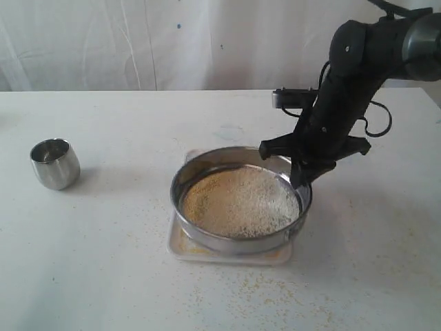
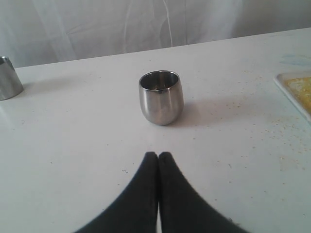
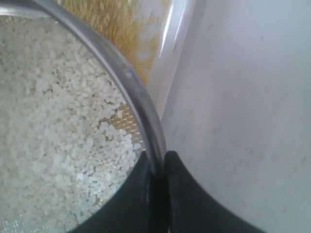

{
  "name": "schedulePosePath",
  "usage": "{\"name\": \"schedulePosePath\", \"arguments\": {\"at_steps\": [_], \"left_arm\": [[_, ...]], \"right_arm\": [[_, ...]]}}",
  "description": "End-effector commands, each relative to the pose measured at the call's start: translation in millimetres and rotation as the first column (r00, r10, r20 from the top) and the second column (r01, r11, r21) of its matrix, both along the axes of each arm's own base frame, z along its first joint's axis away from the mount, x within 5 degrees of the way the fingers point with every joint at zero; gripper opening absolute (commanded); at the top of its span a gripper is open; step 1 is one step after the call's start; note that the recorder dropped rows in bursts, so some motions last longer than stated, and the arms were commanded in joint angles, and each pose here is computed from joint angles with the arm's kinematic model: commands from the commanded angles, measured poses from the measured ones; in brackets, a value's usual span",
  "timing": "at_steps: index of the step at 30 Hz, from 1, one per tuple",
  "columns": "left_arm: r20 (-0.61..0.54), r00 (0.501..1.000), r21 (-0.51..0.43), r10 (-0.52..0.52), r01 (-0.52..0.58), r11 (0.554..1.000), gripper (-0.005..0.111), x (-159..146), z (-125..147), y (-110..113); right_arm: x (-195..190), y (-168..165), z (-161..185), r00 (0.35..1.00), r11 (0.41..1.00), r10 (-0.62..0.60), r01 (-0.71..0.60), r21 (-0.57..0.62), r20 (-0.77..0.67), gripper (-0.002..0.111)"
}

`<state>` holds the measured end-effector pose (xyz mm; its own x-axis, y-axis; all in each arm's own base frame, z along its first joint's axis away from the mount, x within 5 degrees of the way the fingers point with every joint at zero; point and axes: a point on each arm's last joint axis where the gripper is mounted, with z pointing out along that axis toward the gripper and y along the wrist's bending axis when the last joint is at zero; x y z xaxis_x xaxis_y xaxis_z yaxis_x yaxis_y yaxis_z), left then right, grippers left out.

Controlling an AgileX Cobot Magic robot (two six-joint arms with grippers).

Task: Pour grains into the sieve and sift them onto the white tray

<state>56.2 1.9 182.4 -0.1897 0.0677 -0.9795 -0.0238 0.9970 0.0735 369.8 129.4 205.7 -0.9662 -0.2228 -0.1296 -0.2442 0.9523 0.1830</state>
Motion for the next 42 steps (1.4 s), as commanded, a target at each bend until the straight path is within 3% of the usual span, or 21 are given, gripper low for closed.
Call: {"name": "schedulePosePath", "arguments": {"at_steps": [1,4,7,8,10,12,15,18,20,22,30,42], "left_arm": [[0.007,1.0,-0.007,0.0,0.0,1.0,0.0,0,0,0],[0.007,1.0,-0.007,0.0,0.0,1.0,0.0,0,0,0],[0.007,1.0,-0.007,0.0,0.0,1.0,0.0,0,0,0],[0.007,1.0,-0.007,0.0,0.0,1.0,0.0,0,0,0],[0.007,1.0,-0.007,0.0,0.0,1.0,0.0,0,0,0],[0.007,1.0,-0.007,0.0,0.0,1.0,0.0,0,0,0],[0.007,1.0,-0.007,0.0,0.0,1.0,0.0,0,0,0],[0.007,1.0,-0.007,0.0,0.0,1.0,0.0,0,0,0],[0.007,1.0,-0.007,0.0,0.0,1.0,0.0,0,0,0],[0.007,1.0,-0.007,0.0,0.0,1.0,0.0,0,0,0],[0.007,1.0,-0.007,0.0,0.0,1.0,0.0,0,0,0],[0.007,1.0,-0.007,0.0,0.0,1.0,0.0,0,0,0]], "right_arm": [[27,6,21,0.954,0.979,-0.169,0.134,0.154,0.249,0.0],[2,0,9,0.999,0.998,-0.049,0.049,0.032,0.018,0.0],[23,0,7,0.968,0.995,-0.093,0.082,0.057,0.232,0.0],[25,1,7,0.964,0.992,-0.115,0.1,0.072,0.238,0.0],[17,3,6,0.978,0.986,-0.151,0.138,0.094,0.142,0.0],[6,6,1,0.996,0.996,-0.068,0.064,0.063,0.056,0.0],[29,9,9,0.943,0.982,-0.155,0.115,0.147,0.293,0.0],[26,10,8,0.951,0.978,-0.169,0.13,0.161,0.259,0.0],[20,10,3,0.966,0.994,-0.081,0.059,0.094,0.245,0.0],[14,13,-1,0.944,0.999,-0.031,0.014,0.051,0.329,0.0],[-4,33,19,0.845,0.994,0.004,-0.061,0.088,0.535,0.0],[-13,34,55,0.771,0.991,0.016,-0.097,0.092,0.637,0.0]]}}
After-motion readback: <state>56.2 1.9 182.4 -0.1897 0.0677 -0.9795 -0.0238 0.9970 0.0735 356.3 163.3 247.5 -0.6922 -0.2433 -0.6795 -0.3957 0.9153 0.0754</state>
